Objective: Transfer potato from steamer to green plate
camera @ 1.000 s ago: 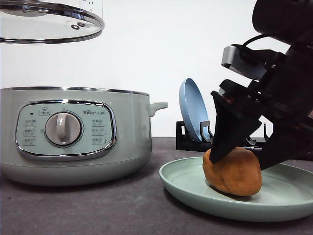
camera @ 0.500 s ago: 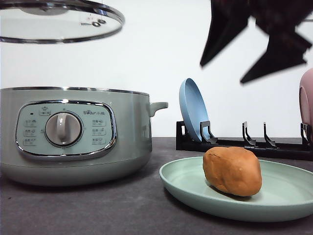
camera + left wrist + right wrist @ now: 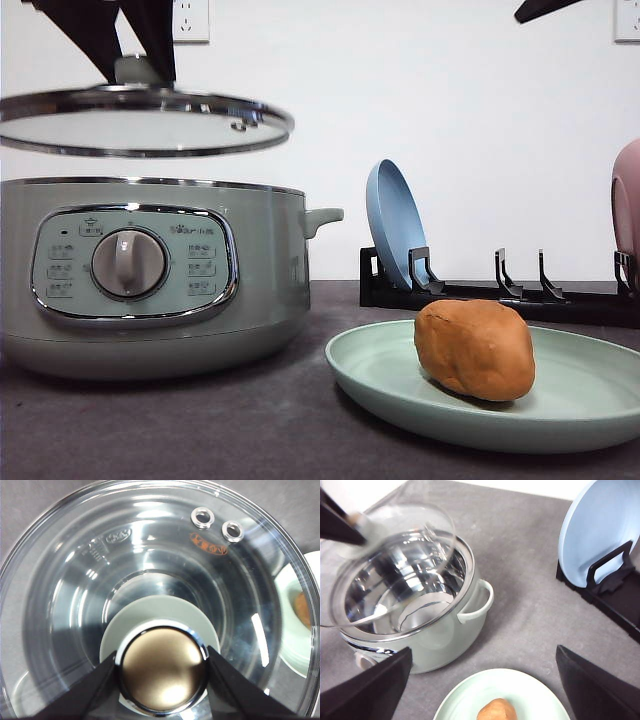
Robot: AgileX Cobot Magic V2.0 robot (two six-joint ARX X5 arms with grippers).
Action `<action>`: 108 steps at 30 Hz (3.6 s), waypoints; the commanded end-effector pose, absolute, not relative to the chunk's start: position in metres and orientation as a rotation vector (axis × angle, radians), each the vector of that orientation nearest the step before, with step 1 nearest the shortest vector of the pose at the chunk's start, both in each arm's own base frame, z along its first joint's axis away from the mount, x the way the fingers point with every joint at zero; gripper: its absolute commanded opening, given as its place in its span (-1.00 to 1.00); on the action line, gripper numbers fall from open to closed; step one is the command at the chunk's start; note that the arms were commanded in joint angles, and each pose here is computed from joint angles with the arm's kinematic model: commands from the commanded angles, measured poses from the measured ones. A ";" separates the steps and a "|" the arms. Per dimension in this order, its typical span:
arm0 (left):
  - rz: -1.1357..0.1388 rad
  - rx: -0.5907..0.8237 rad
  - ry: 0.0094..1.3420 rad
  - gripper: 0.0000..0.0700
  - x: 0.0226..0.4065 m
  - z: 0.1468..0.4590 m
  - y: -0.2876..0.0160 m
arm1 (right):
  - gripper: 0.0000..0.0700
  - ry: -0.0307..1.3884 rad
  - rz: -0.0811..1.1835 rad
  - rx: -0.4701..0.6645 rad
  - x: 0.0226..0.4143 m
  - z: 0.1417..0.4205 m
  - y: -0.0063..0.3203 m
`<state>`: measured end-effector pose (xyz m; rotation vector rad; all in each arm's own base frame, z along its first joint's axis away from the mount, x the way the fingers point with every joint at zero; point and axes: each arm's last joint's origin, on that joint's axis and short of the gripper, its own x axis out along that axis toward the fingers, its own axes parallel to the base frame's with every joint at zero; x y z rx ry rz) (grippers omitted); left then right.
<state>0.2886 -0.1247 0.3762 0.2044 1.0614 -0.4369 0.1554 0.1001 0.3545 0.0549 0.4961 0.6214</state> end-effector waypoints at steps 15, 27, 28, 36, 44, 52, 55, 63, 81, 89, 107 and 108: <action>-0.460 0.216 1.076 -0.99 0.311 0.358 -0.143 | 0.67 0.483 0.611 0.030 0.152 0.359 0.098; -0.432 0.237 1.094 -0.99 0.313 0.354 -0.143 | 0.67 0.494 0.610 0.024 0.151 0.359 0.098; -0.425 0.242 1.096 -0.99 0.313 0.354 -0.143 | 0.67 0.494 0.611 0.024 0.151 0.359 0.098; -0.423 0.244 1.098 -0.99 0.313 0.354 -0.143 | 0.67 0.493 0.610 0.024 0.151 0.359 0.098; -0.423 0.246 1.105 -0.99 0.315 0.350 -0.144 | 0.67 0.494 0.610 0.024 0.151 0.359 0.098; -0.427 0.250 1.094 -0.99 0.318 0.348 -0.145 | 0.67 0.494 0.611 0.024 0.151 0.359 0.098; -0.427 0.253 1.106 -0.99 0.320 0.345 -0.146 | 0.67 0.494 0.611 0.025 0.151 0.359 0.098; -0.428 0.263 1.137 -0.99 0.324 0.337 -0.149 | 0.67 0.494 0.611 0.024 0.151 0.359 0.098; -0.431 0.246 1.071 0.50 0.311 0.361 -0.143 | 0.67 0.510 0.617 0.022 0.150 0.357 0.097; -0.486 0.213 0.948 0.46 0.277 0.405 -0.134 | 0.67 0.558 0.627 0.015 0.148 0.353 0.097; -0.823 0.092 0.898 0.45 0.183 0.456 -0.112 | 0.67 0.798 0.763 0.025 0.135 0.338 0.094; -0.828 0.092 0.902 0.45 0.181 0.456 -0.112 | 0.67 0.806 0.762 0.024 0.134 0.337 0.094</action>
